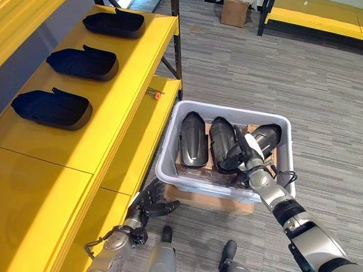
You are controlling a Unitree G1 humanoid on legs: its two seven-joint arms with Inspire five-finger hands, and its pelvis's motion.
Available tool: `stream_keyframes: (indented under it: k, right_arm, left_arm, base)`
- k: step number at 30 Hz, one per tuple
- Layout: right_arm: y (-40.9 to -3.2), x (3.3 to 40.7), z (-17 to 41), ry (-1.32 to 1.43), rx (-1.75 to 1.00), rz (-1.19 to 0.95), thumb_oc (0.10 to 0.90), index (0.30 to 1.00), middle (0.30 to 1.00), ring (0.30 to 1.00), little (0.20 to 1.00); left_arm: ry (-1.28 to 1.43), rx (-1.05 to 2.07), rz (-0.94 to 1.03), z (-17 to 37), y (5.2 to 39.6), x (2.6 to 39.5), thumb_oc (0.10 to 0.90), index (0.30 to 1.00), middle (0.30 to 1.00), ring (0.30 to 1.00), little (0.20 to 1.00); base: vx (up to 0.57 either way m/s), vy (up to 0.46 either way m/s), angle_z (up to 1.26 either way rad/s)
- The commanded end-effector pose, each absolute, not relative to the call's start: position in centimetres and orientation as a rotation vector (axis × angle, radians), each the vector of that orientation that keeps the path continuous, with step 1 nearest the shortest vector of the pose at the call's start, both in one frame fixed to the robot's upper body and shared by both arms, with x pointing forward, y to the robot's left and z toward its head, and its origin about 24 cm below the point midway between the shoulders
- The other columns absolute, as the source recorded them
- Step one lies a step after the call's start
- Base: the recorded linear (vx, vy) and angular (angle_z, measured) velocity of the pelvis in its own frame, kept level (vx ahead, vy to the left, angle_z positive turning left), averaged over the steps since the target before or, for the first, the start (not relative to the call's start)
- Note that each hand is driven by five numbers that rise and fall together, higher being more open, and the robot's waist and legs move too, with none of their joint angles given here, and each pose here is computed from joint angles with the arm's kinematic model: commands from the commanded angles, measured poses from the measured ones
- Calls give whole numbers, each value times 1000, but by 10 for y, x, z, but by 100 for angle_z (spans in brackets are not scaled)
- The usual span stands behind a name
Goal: Move parts from the plastic box to the shelf.
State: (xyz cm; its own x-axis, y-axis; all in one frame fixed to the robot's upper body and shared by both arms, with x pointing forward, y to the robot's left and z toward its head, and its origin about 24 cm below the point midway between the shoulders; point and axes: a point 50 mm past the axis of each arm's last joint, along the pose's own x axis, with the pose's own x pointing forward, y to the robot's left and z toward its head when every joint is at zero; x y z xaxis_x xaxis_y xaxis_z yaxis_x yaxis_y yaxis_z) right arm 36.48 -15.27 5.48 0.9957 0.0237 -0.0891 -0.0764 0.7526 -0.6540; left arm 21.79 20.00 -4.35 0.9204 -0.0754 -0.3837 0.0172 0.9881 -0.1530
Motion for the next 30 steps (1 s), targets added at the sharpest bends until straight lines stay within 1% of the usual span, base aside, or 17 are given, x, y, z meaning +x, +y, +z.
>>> stream_keyframes:
  k: [1, 11, 30]
  right_arm:
    - [-135, 388, 116, -155, -680, 12, 900, 1000, 1000, 1000, 1000]
    - [-141, 391, 100, -63, -725, -25, 900, 1000, 1000, 1000, 1000]
    - [-162, 404, 116, -45, -885, -140, 900, 1000, 1000, 1000, 1000]
  left_arm:
    - [196, -140, -102, -7, 199, 233, 900, 1000, 1000, 1000, 1000]
    - [185, -136, -98, -4, 199, 233, 900, 1000, 1000, 1000, 1000]
    - [157, -115, -91, 2, 199, 239, 900, 1000, 1000, 1000, 1000]
  base:
    - [0, 0, 0]
    - [0, 0, 0]
    - [0, 0, 0]
